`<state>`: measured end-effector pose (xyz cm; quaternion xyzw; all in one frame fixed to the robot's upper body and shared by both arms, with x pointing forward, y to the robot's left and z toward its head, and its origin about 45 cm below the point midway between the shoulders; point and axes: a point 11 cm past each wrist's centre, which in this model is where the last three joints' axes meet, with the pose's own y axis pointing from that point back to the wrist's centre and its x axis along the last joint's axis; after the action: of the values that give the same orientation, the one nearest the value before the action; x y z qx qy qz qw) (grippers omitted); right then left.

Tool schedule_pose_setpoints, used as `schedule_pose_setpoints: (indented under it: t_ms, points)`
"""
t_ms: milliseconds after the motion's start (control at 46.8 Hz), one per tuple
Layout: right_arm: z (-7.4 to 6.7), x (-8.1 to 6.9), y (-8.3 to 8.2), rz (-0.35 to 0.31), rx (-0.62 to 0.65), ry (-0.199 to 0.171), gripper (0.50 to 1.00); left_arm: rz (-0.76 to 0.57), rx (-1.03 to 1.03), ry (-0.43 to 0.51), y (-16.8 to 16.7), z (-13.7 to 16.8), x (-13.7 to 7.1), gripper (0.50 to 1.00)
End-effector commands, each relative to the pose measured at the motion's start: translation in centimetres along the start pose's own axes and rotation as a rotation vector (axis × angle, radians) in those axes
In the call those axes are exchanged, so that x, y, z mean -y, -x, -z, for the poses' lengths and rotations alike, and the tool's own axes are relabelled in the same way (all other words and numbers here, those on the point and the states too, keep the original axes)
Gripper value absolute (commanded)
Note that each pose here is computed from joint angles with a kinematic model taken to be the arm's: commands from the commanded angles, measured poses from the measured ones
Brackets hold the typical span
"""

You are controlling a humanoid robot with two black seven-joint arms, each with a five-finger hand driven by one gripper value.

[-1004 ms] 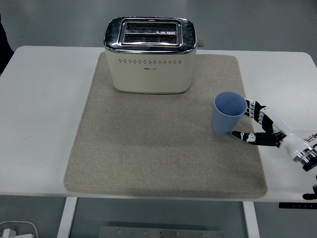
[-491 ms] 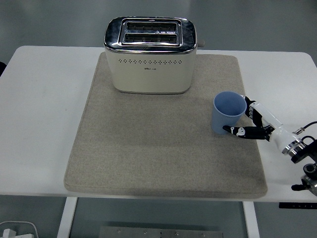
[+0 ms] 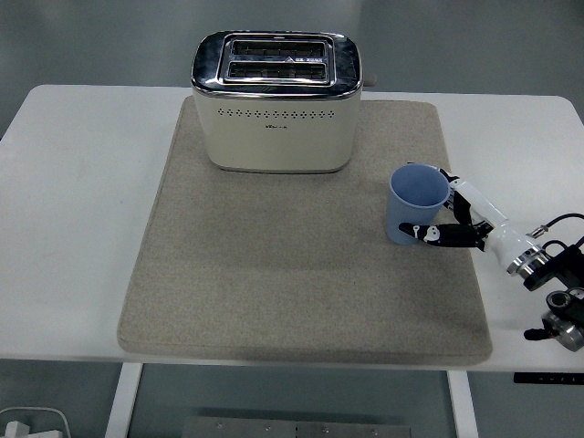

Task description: Put the water cup in front of the bread machine

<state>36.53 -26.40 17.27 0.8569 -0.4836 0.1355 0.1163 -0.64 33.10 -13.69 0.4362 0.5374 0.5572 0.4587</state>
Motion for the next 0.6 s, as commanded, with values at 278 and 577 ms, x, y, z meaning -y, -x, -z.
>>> schedule_pose_setpoints:
  t_ms: [278, 577]
  points:
    - [-0.28, -0.14, 0.57, 0.022, -0.005, 0.008, 0.915, 0.0, 0.0, 0.0, 0.0, 0.0, 0.0, 0.999]
    - [0.41, 0.71, 1.0, 0.065, -0.049, 0.0, 0.597, 0.0, 0.0, 0.0, 0.0, 0.0, 0.0, 0.999]
